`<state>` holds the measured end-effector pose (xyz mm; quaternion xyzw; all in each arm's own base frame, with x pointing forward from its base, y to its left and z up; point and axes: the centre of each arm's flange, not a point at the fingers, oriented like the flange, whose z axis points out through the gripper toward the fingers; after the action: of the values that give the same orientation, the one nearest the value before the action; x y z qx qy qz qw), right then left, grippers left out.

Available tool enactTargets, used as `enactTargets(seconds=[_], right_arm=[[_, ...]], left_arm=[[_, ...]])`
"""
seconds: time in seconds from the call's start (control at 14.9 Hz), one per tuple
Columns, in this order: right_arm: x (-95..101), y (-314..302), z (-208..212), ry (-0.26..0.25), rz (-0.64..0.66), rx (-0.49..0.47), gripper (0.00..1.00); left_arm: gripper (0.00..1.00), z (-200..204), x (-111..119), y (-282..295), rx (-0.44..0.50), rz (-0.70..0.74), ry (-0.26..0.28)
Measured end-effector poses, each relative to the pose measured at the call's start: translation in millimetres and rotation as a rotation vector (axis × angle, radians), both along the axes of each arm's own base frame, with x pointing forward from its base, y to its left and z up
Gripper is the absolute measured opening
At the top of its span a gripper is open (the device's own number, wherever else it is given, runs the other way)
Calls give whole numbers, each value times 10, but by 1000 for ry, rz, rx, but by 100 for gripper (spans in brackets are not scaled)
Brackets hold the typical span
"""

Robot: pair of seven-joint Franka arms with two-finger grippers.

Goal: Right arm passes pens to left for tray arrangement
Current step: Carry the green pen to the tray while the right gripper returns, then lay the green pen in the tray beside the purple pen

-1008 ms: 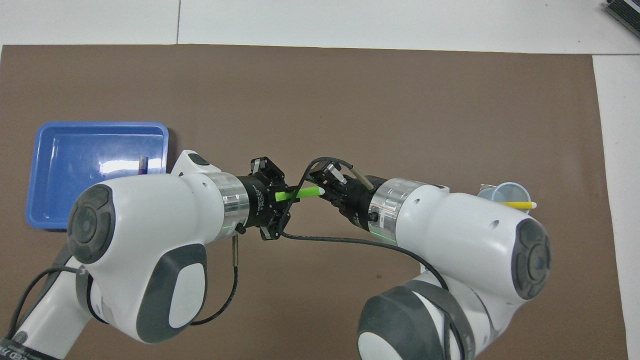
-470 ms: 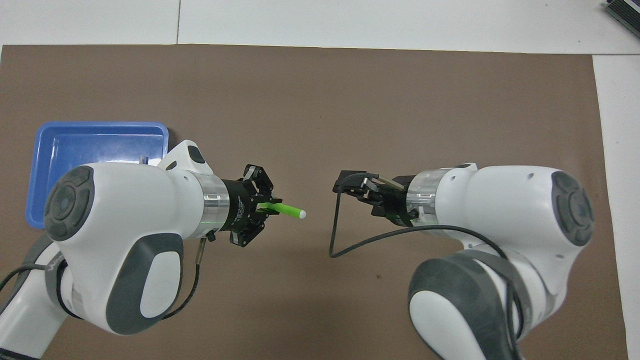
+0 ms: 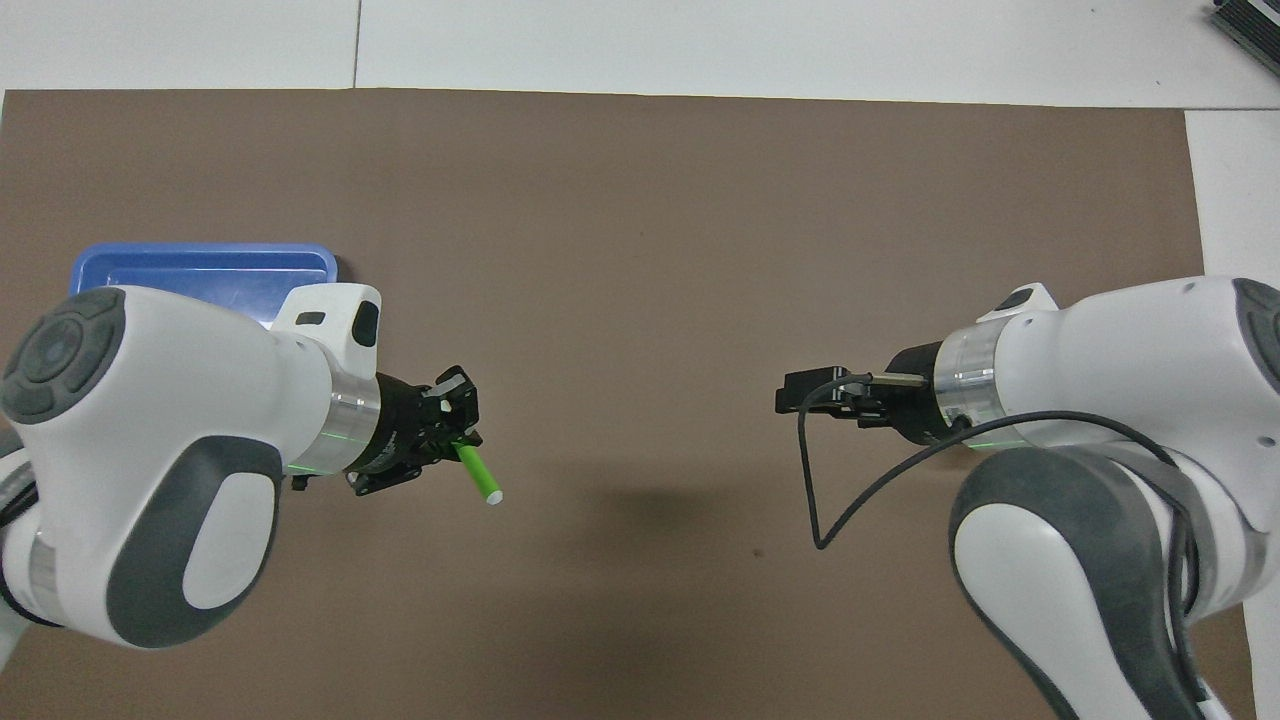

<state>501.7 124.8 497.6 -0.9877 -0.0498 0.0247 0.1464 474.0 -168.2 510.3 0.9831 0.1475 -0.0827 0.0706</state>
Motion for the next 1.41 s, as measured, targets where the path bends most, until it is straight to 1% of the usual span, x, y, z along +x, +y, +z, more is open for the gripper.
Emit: enactTargets(seconds=[0.2,0.4,0.67,0.87,0.94,1.01,1.07,1.14,1.28,1.34,1.41], right_arm=[[40,-515,-44,-49,239,-51,100],[52,-851,-98,-88,476,-116,100],[27,-986,-252,-114,851,-202,100],[28,-1369,-510,-185,1113,-235,100],[12,-1500,-586,-198,1163,-236,100],[-10,-1595,-647,-202,1194,-232,100],[-27,-1646,-683,-202,1210,-230,93],[-36,-1664,-704,-201,1218,-228,82],[-42,-1678,-722,-201,1225,-229,79],[-42,-1702,-735,-203,1228,-229,72],[-39,-1746,-754,-207,1236,-230,70]], left_arm=[[17,-15,95,447,75,-210,-29],[17,-22,175,894,109,-362,-40],[17,-28,244,1487,123,-427,-47],[17,-129,341,1901,134,-419,-69],[17,-199,394,2014,147,-419,-75],[17,-286,455,2104,158,-420,-82],[17,-381,520,2163,161,-418,-91],[17,-474,579,2218,164,-416,-99],[17,-654,685,2315,175,-420,-112],[17,-730,725,2345,177,-421,-117],[17,-800,762,2363,177,-423,-122]])
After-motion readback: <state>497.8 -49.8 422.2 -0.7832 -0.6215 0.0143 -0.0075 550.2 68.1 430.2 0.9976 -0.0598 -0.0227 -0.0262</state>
